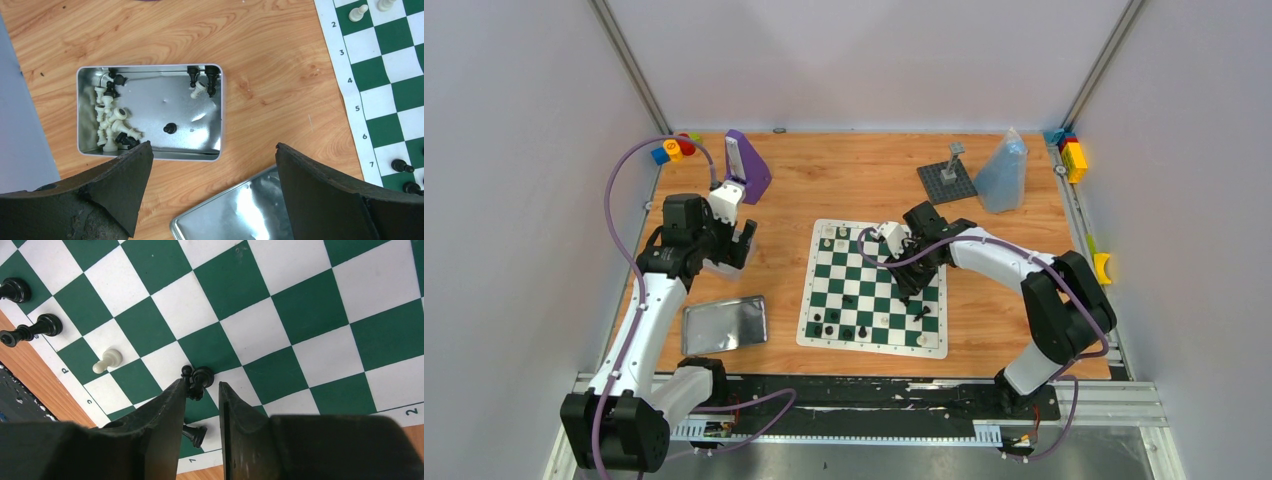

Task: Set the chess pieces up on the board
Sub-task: Pick up the chess piece from the chessboard, then place the chess piece on the chessboard.

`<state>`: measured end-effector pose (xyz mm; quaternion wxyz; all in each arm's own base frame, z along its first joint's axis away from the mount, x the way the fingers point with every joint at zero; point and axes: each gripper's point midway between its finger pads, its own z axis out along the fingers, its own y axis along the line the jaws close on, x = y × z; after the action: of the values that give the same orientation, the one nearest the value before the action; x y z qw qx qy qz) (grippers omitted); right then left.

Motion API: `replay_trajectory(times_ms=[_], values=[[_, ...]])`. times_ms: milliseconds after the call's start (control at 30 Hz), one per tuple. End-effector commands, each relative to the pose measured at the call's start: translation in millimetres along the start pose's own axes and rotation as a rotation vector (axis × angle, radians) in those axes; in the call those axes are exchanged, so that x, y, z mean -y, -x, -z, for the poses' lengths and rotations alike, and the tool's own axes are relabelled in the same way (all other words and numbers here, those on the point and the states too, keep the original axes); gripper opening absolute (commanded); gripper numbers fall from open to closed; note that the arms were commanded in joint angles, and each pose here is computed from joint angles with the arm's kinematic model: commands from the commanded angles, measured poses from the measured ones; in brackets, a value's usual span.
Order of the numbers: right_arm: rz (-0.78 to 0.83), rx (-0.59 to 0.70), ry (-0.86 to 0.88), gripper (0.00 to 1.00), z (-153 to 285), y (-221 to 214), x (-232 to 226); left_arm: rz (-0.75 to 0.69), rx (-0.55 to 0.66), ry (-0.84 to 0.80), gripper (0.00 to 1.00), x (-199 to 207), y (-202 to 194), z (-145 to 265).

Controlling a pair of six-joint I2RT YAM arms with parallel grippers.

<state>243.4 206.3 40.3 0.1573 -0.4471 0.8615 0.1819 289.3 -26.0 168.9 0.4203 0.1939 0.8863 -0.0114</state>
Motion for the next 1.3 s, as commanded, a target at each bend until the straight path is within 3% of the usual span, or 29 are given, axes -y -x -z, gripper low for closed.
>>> replay_trajectory(times_ms=[0, 433, 867, 1267], values=[[-0.007, 0.011, 0.017, 0.29, -3.3, 3.2, -0.5, -0.010, 0.041, 0.008, 1.00, -3.4, 9.3, 4.2], [0.014, 0.035, -0.041, 0.02, 19.7, 7.1, 2.4, -0.010, 0.041, 0.008, 1.00, -3.6, 9.5, 3.9], [0.096, 0.001, -0.066, 0.00, 64.4, -45.5, -18.7, -0.013, 0.045, 0.011, 1.00, -4.3, 10.7, 4.5], [0.175, -0.014, 0.011, 0.00, 41.9, -75.0, -40.1, -0.014, 0.034, 0.012, 1.00, -5.0, 9.0, 2.3]])
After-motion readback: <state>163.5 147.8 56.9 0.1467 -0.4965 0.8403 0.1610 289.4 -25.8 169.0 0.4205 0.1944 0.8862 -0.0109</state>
